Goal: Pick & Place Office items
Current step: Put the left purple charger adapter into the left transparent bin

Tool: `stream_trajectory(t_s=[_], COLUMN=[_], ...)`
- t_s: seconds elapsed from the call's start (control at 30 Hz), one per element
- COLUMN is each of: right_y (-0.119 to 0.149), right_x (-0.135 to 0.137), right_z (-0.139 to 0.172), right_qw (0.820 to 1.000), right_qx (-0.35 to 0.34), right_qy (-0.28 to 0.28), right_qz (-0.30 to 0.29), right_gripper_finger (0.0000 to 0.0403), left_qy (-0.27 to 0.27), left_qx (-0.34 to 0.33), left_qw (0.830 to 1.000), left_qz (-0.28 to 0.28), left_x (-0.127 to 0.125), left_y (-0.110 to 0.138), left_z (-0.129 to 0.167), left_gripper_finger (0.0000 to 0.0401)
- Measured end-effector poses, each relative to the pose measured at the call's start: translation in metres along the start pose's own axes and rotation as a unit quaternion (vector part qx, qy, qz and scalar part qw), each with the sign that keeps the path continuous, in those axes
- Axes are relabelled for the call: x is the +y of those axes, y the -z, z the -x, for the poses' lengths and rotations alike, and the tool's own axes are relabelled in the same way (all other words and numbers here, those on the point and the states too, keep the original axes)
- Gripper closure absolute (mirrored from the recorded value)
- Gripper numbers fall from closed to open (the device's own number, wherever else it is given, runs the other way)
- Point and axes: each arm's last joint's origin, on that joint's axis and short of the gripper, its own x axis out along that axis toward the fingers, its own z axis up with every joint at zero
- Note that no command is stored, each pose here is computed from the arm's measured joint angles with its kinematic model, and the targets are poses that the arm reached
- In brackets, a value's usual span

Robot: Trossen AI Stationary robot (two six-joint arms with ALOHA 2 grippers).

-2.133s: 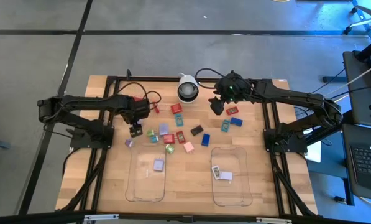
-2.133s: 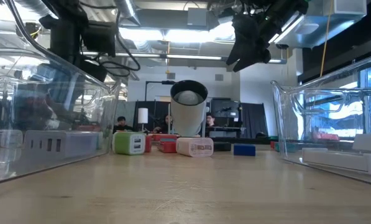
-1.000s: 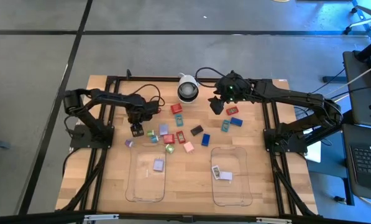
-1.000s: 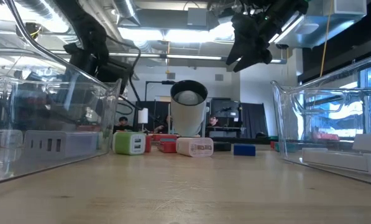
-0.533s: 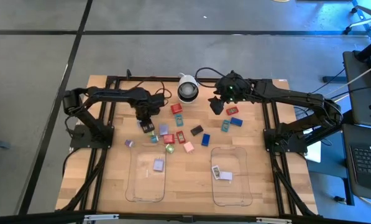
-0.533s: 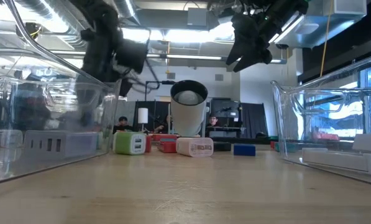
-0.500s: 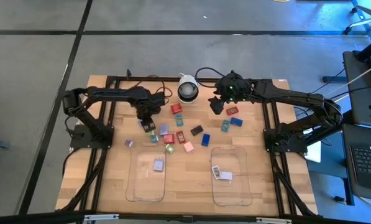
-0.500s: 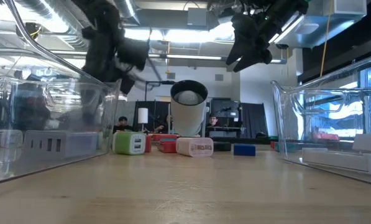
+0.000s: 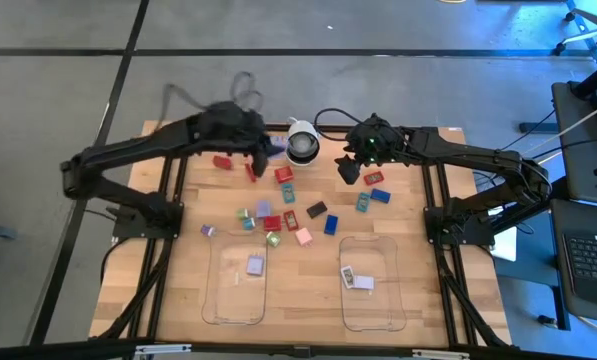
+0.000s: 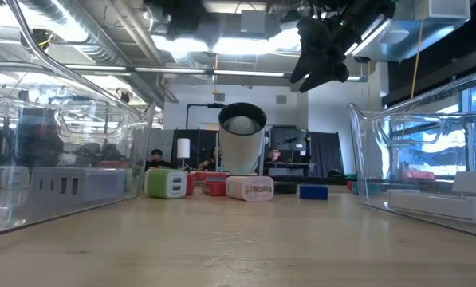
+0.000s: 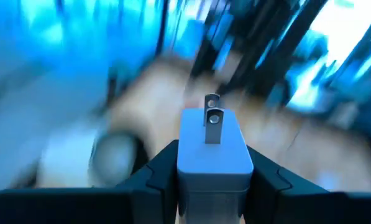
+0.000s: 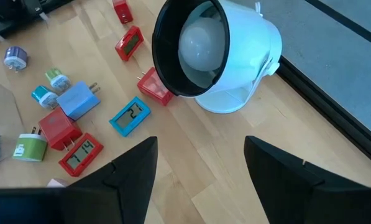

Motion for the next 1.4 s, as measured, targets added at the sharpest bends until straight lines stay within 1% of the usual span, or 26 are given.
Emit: stream_trajectory(t_s=[0.07,0.13,0.2,0.27,0.37,0.5,0.73,0.8,0.87,0.93,1.03,1.13,1.2,1.27,1.33,1.4], right_y=[0.0,0.0,0.0,0.0,0.0,0.0,0.0,0.0,0.0,0.0,0.001,0.002,0.005,0.007,0.01,0.013], right_x=[0.0,0.0,0.0,0.0,0.0,0.0,0.0,0.0,0.0,0.0,0.003,0.01,0.017,0.026,0.035,0.044], right_z=[0.0,0.0,0.0,0.0,0.0,0.0,0.0,0.0,0.0,0.0,0.0,0.001,0.002,0.003,0.005,0.006], right_qw=[1.0,1.0,1.0,1.0,1.0,1.0,0.999,0.998,0.997,0.995,0.991,0.988,0.987,0.986,0.987,0.988], right_qx=[0.0,0.0,0.0,0.0,0.0,0.0,-0.001,-0.001,-0.001,-0.001,0.0,0.003,0.007,0.011,0.016,0.02], right_qy=[0.0,0.0,0.0,0.0,0.0,0.0,0.001,0.001,0.001,0.001,-0.002,-0.011,-0.021,-0.032,-0.043,-0.054], right_qz=[0.0,0.002,0.009,0.012,0.011,-0.003,-0.043,-0.061,-0.08,-0.102,-0.135,-0.156,-0.16,-0.161,-0.156,-0.146], right_gripper_finger=[0.0159,0.0159,0.0159,0.0159,0.0159,0.0159,0.0159,0.0159,0.0159,0.0159,0.0159,0.0159,0.0159,0.0159,0.0159,0.0159], left_qy=[0.029,0.049,0.058,0.068,0.085,0.12,0.17,0.181,0.195,0.212,0.211,0.165,0.126,0.092,0.064,0.042], left_qx=[-0.081,-0.142,-0.183,-0.206,-0.225,-0.227,-0.229,-0.224,-0.204,-0.172,-0.09,0.002,0.064,0.117,0.168,0.205], left_qw=[0.996,0.989,0.981,0.975,0.969,0.964,0.956,0.956,0.959,0.962,0.971,0.981,0.982,0.978,0.972,0.966], left_qz=[-0.007,-0.014,-0.024,-0.04,-0.056,-0.065,-0.068,-0.054,-0.023,0.02,0.072,0.106,0.126,0.149,0.152,0.149], left_x=[-0.012,-0.024,-0.034,-0.045,-0.061,-0.08,-0.107,-0.113,-0.119,-0.124,-0.131,-0.134,-0.134,-0.134,-0.134,-0.137], left_y=[-0.013,-0.023,-0.028,-0.03,-0.029,-0.024,-0.016,-0.014,-0.01,-0.005,0.011,0.033,0.048,0.061,0.074,0.084], left_z=[0.016,0.028,0.036,0.04,0.037,0.028,0.028,0.03,0.034,0.036,0.038,0.038,0.04,0.043,0.048,0.053], left_gripper_finger=[0.0287,0.0287,0.0287,0.0287,0.0287,0.0287,0.0279,0.028,0.0282,0.0282,0.0279,0.0279,0.028,0.028,0.028,0.0279])
